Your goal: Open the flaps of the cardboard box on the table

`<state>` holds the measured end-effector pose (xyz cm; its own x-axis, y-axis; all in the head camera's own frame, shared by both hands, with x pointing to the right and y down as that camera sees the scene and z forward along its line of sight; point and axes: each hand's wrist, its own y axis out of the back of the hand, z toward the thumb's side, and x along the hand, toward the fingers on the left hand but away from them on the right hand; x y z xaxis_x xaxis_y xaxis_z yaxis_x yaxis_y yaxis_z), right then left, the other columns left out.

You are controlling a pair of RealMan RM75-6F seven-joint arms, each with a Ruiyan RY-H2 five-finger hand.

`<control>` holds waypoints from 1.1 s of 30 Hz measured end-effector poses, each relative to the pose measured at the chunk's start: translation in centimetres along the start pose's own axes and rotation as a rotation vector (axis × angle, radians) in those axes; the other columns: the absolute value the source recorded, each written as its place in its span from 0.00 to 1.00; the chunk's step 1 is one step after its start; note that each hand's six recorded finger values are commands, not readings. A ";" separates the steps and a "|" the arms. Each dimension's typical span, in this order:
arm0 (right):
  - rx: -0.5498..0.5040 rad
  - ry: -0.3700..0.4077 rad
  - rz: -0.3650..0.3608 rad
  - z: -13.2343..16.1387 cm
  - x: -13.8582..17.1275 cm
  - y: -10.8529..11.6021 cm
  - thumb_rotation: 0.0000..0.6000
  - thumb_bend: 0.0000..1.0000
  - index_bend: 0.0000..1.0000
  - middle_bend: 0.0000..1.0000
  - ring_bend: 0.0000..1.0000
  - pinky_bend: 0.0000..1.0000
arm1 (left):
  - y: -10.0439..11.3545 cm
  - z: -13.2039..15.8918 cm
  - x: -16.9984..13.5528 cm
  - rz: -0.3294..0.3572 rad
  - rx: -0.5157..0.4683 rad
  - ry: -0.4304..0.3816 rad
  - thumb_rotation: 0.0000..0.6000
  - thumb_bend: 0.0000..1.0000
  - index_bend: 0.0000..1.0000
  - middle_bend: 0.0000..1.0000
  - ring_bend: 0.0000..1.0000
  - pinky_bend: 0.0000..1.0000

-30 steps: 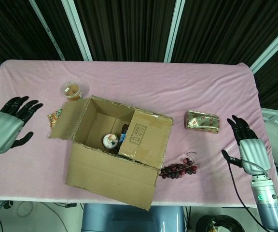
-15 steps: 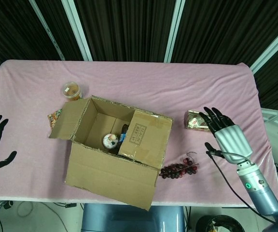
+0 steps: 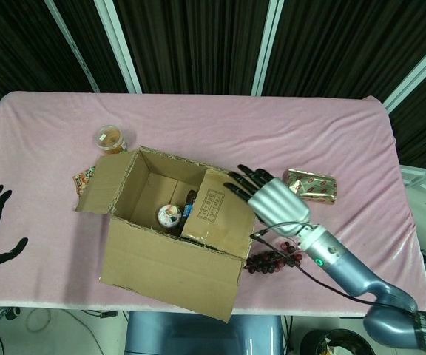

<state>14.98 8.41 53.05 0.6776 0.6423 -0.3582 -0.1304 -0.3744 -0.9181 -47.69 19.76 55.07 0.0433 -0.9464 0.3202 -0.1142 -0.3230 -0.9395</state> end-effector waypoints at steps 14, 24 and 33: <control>0.084 0.161 0.103 7.0 -9.7 -3.5 1.00 1.00 0.35 0.29 0.16 0.27 | -0.2 -1.0 0.5 -0.030 -0.067 0.029 1.00 0.21 0.00 0.00 0.00 0.03; 0.162 0.169 0.177 7.6 -11.6 -5.8 1.00 1.00 0.49 0.40 0.20 0.27 | -0.2 -1.2 0.6 -0.041 -0.087 0.039 1.00 0.21 0.00 0.00 0.00 0.03; 0.258 0.168 0.180 7.1 -11.5 -5.7 1.00 1.00 0.55 0.48 0.22 0.27 | -0.3 -1.1 0.7 -0.044 -0.097 0.038 1.00 0.21 0.00 0.00 0.00 0.03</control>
<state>2.81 7.87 61.25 0.7337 0.4544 -0.5052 -0.4229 -0.2766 -0.8629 -48.70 19.18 55.67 0.0131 -0.9303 0.3667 -0.2088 -0.3612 -0.9088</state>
